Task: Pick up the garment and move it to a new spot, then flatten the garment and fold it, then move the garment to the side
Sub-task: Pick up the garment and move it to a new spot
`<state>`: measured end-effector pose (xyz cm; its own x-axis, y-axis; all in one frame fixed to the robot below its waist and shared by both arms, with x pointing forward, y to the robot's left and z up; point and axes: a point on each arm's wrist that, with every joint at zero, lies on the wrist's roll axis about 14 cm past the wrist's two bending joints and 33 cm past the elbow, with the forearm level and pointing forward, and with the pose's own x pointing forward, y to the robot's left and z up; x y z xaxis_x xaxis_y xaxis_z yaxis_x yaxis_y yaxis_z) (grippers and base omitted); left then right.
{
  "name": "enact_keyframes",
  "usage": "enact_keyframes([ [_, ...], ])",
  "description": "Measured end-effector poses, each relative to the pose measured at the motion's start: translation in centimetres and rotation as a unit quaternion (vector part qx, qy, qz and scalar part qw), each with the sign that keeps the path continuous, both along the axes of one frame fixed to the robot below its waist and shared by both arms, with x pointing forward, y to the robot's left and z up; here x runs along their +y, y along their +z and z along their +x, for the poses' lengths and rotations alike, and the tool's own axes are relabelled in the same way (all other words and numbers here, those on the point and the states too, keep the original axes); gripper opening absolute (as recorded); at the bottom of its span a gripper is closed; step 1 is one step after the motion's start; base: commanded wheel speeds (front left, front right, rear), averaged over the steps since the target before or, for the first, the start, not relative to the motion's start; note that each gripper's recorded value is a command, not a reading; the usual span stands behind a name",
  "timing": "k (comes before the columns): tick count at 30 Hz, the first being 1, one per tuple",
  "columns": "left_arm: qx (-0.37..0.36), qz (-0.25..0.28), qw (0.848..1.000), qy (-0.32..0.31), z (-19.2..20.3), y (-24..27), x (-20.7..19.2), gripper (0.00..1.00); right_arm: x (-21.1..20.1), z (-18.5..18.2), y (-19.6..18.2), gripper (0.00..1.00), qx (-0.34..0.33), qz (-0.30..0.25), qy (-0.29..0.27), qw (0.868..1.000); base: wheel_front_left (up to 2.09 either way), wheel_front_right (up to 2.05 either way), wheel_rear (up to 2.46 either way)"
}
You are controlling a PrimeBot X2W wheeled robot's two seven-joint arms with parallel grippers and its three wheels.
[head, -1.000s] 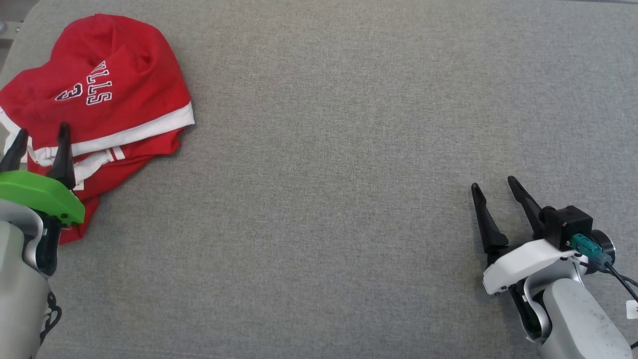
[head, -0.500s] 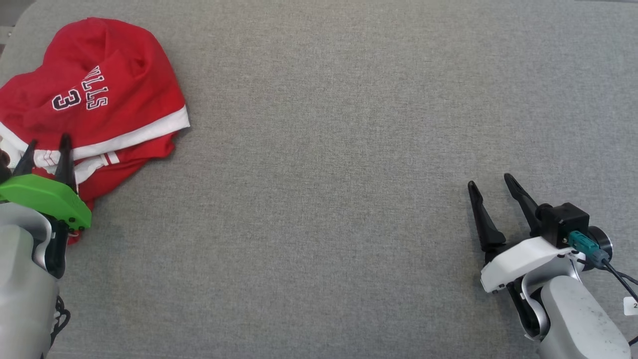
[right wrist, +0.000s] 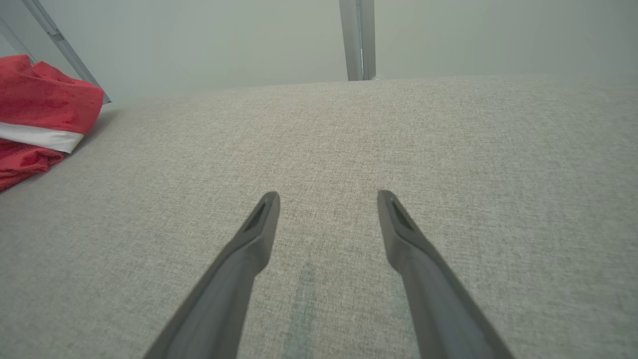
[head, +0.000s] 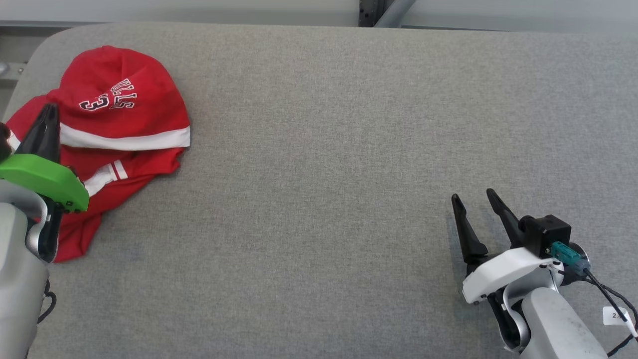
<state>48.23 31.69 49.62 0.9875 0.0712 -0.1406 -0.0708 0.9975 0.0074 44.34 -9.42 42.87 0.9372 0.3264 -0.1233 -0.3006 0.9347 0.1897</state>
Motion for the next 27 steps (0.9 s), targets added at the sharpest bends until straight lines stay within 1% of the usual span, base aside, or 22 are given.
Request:
enact_keyframes([
  [3,-0.042,0.023,0.998,-0.047,0.9,3.4,-2.3,0.0,-0.1,-0.7,0.7,1.0,-0.004,0.008,-0.007,1.0,0.0,0.0,0.0],
  [5,-0.079,0.035,0.993,-0.084,1.6,6.4,-4.5,0.0,-0.2,-1.4,0.9,1.0,-0.003,0.011,-0.012,1.0,0.0,0.0,0.0],
  [9,-0.145,0.058,0.973,-0.17,2.2,11.7,-10.3,0.0,-0.7,-2.6,1.9,1.0,-0.009,0.023,-0.027,0.999,0.0,0.0,0.0],
  [12,-0.181,0.066,0.952,-0.236,2.0,14.9,-15.2,0.0,-1.5,-3.7,2.1,1.0,-0.009,0.027,-0.042,0.999,0.0,0.0,0.0],
  [14,-0.195,0.063,0.936,-0.286,1.5,16.2,-19.2,0.0,-2.5,-4.5,2.1,1.0,-0.007,0.029,-0.057,0.998,0.0,0.0,0.0],
  [17,-0.217,0.041,0.91,-0.35,0.4,18.3,-24.6,0.0,-3.9,-5.6,2.2,1.0,-0.007,0.032,-0.081,0.996,0.0,0.0,0.0],
  [18,-0.229,0.025,0.902,-0.365,0.1,19.3,-26.1,0.0,-4.5,-6.0,2.3,1.0,-0.008,0.032,-0.089,0.995,0.0,0.0,0.0],
  [20,-0.248,0.017,0.883,-0.398,-0.7,21.0,-29.0,0.0,-5.7,-6.5,2.5,1.0,-0.012,0.033,-0.11,0.993,0.0,0.0,0.0],
  [22,-0.268,-0.017,0.865,-0.423,-1.4,22.9,-31.7,0.0,-7.0,-7.2,2.5,1.0,-0.013,0.033,-0.129,0.991,0.0,0.0,0.0],
  [24,-0.288,-0.03,0.849,-0.441,-2.0,24.6,-33.7,0.0,-8.2,-8.1,2.2,1.0,-0.008,0.032,-0.147,0.989,0.0,0.0,0.0],
  [25,-0.299,-0.044,0.843,-0.444,-2.1,25.7,-34.2,0.0,-8.8,-8.5,2.2,1.0,-0.008,0.032,-0.156,0.987,0.0,0.0,0.0],
  [27,-0.313,-0.057,0.835,-0.448,-2.1,26.9,-35.1,0.0,-9.8,-8.9,2.3,1.0,-0.01,0.032,-0.173,0.984,0.0,0.0,0.0],
])
